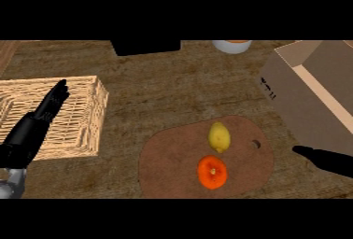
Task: Pick the squash from the cutting board and place it in the cardboard box
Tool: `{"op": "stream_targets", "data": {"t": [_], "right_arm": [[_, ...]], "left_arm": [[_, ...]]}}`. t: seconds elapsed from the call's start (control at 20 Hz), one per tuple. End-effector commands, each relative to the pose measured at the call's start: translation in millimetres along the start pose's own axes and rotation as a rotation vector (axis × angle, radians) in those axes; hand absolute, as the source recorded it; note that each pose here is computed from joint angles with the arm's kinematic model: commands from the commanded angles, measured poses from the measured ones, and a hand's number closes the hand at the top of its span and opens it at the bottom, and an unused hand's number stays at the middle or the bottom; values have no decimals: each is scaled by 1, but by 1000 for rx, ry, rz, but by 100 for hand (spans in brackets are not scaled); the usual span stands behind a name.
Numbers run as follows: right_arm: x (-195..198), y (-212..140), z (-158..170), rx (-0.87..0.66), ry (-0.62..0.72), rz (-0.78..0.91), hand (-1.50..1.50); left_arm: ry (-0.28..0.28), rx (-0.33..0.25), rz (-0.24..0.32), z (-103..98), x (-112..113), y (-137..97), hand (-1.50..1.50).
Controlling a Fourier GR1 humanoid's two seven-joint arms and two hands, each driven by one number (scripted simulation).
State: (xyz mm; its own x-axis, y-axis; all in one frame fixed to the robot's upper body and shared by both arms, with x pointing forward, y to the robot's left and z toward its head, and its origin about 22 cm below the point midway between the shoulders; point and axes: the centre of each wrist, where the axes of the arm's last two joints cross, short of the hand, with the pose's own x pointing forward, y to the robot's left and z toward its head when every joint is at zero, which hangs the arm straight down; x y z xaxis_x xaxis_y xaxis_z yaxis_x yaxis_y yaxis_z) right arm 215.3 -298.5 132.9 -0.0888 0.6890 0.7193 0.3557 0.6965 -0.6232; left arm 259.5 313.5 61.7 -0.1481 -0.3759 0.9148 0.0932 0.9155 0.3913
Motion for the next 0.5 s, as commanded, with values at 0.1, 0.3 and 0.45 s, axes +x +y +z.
{"op": "stream_targets", "data": {"t": [0.1, 0.3, 0.45], "right_arm": [[41, -12, 62, 80, -65, 211, -150], [57, -12, 81, 226, 69, 378, -150], [67, -9, 94, 376, 127, 508, -150]], "left_arm": [[-56, -40, -2, -9, 12, -5, 0], [-69, -87, -3, -13, 8, -14, 0], [-93, -91, 1, -20, 15, -21, 0]]}}
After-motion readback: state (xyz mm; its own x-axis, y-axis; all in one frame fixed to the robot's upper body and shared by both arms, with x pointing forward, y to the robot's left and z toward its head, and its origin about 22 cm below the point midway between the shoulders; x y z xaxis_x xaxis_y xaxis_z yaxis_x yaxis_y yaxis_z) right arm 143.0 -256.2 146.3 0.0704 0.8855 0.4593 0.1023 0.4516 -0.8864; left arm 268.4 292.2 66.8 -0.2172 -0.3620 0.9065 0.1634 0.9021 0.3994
